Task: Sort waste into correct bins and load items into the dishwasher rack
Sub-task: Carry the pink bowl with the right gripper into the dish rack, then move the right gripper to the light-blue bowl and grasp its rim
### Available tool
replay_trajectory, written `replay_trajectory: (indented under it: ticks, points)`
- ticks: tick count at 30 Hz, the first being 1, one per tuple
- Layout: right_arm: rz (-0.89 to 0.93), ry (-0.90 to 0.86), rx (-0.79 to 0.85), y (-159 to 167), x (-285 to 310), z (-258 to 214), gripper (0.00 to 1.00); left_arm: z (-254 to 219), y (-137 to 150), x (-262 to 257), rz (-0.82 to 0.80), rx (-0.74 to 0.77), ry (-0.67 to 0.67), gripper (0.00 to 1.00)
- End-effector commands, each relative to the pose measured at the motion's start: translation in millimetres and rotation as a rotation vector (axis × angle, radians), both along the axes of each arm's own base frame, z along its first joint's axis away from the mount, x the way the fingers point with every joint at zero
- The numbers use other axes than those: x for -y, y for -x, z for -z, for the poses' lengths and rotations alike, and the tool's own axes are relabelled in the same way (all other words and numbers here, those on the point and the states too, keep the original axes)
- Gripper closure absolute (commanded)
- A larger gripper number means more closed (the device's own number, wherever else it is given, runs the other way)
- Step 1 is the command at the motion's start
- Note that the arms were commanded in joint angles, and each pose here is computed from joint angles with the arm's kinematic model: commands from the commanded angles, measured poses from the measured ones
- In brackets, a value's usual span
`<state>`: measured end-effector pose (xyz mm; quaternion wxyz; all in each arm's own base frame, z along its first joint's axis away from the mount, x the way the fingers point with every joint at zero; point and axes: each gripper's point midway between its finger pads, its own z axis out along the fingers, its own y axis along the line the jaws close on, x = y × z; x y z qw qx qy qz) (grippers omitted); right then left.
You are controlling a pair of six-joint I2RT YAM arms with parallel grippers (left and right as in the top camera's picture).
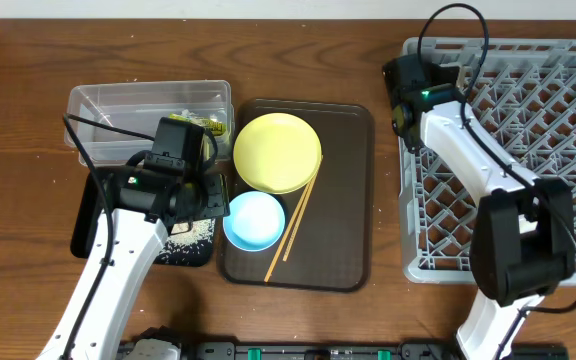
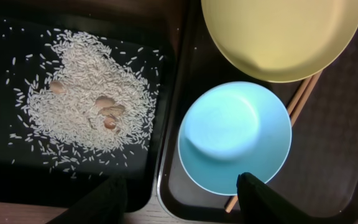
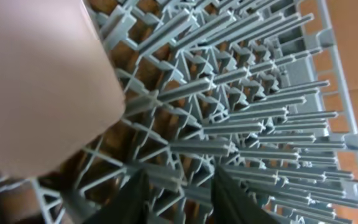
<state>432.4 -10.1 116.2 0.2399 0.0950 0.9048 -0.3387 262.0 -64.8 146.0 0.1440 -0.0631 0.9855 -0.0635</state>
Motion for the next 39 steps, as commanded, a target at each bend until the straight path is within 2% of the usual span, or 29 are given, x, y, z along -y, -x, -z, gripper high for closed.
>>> replay_trajectory:
  ticks: [1, 3, 6, 10, 12, 16, 17, 19, 28, 32, 34, 39]
  points:
    - [-0.021, -0.097, 0.073, 4, -18, -27, 0.65, 0, 0, -5, -0.003, 0.002, -0.021, 0.40]
    - [-0.048, -0.166, 0.086, 8, -26, -38, 0.59, 1, 1, -6, -0.004, -0.001, -0.026, 0.40]
    - [-0.184, -0.329, 0.064, 13, -59, -50, 0.51, 2, 4, -16, -0.023, -0.013, -0.079, 0.40]
    - [-0.537, -0.635, -0.044, 33, -137, -62, 0.44, 3, 13, -50, -0.215, -0.040, -0.187, 0.40]
    - [-0.704, -0.779, -0.102, 50, -177, -67, 0.43, 3, 17, -65, -0.311, -0.056, -0.208, 0.40]
    - [-0.834, -0.944, -0.206, 80, -225, -64, 0.47, 4, 21, -91, -0.468, -0.075, -0.192, 0.40]
    - [-0.846, -0.958, -0.232, 86, -233, -61, 0.48, 4, 22, -98, -0.503, -0.078, -0.188, 0.33]
    - [-0.859, -0.958, -0.298, 100, -248, -49, 0.48, 4, 24, -108, -0.567, -0.082, -0.177, 0.27]
    - [-0.847, -0.944, -0.546, 143, -307, 23, 0.50, 5, 28, -122, -0.626, -0.095, -0.174, 0.25]
    - [-0.780, -0.947, -0.607, 153, -319, 53, 0.59, 5, 29, -122, -0.626, -0.097, -0.175, 0.25]
    - [-0.768, -0.937, -0.630, 157, -325, 67, 0.67, 5, 29, -122, -0.626, -0.097, -0.175, 0.25]
    - [-0.676, -0.857, -0.627, 154, -319, 92, 0.75, 5, 29, -122, -0.626, -0.099, -0.175, 0.25]
